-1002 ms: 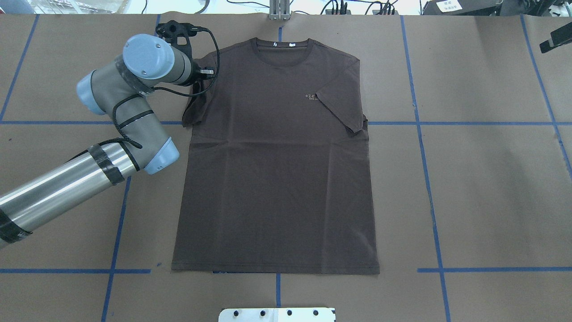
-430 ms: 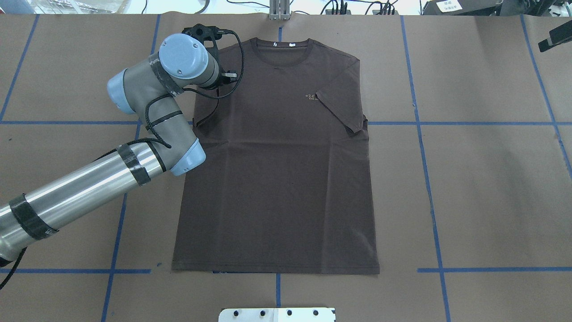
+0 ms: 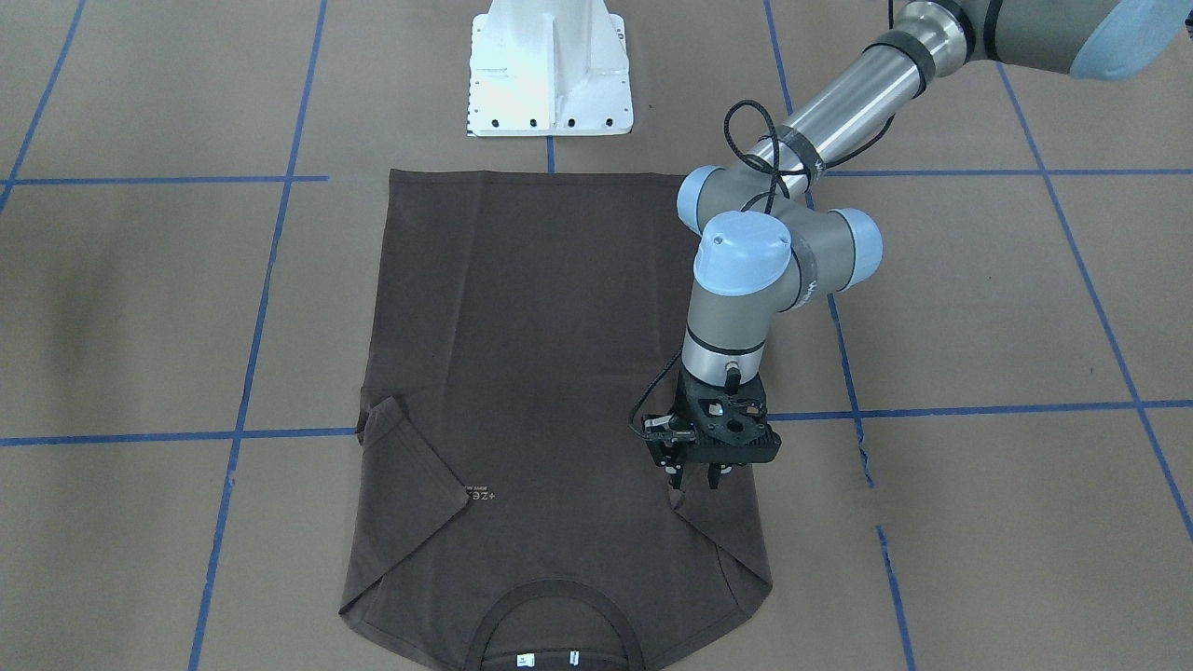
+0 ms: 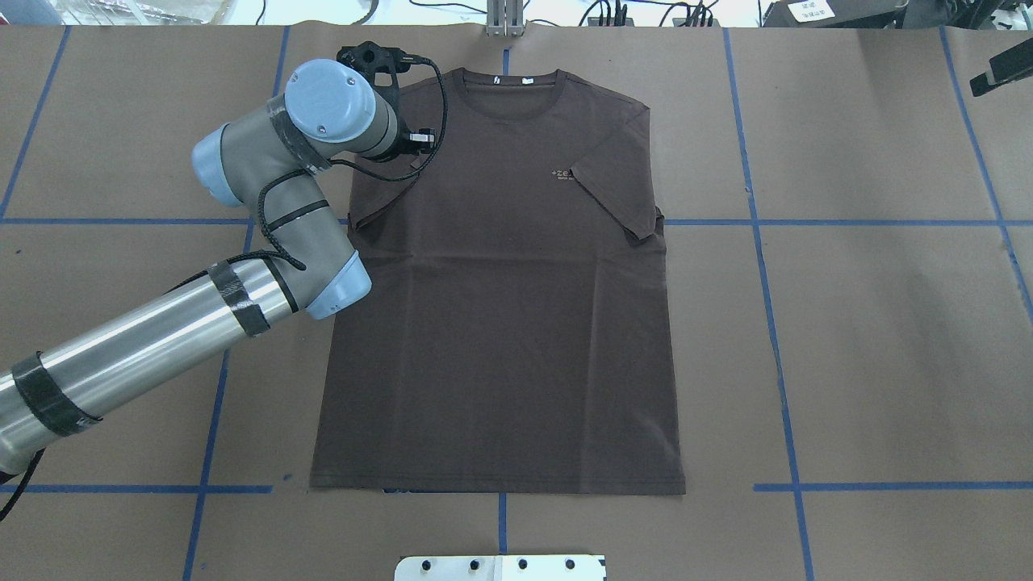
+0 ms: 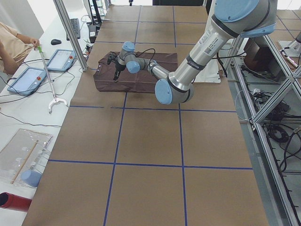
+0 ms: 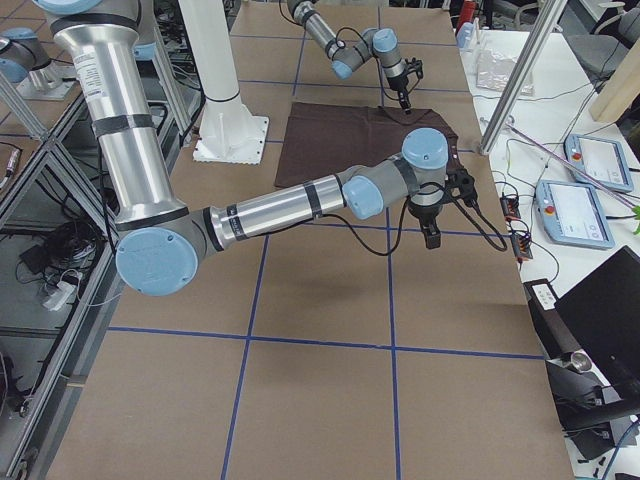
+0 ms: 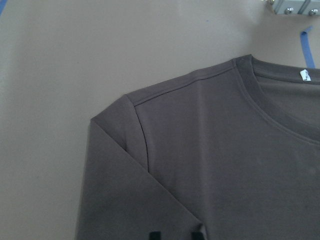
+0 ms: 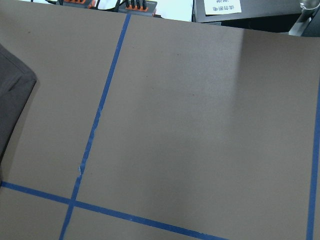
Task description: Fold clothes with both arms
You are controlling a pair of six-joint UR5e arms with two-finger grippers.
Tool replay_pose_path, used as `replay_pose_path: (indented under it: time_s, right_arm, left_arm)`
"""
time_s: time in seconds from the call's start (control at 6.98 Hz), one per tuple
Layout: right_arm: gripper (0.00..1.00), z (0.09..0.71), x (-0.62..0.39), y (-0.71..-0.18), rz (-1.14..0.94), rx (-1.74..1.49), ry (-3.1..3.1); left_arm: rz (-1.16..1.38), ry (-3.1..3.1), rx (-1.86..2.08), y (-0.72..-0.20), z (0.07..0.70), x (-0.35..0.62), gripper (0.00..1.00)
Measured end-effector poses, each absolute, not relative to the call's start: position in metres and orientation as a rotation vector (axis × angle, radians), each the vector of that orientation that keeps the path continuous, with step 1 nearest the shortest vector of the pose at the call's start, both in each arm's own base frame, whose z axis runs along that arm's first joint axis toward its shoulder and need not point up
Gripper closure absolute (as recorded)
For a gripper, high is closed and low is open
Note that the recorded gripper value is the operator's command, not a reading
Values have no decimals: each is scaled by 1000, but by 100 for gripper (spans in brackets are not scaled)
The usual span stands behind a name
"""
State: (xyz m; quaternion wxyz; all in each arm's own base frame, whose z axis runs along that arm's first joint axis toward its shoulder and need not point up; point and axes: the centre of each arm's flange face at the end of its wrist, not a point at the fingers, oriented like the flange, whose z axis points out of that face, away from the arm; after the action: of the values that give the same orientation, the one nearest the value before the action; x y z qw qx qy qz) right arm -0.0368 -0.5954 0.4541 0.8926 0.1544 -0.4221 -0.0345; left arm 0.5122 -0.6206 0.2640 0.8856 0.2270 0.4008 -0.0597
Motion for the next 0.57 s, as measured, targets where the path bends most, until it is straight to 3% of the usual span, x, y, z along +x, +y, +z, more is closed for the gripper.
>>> replay_pose_path:
  time_s: [0.57]
  right_arm:
    - [0, 384, -137, -504, 51, 258, -919]
  left_arm:
    - [28, 1041, 429, -539, 242, 451, 0]
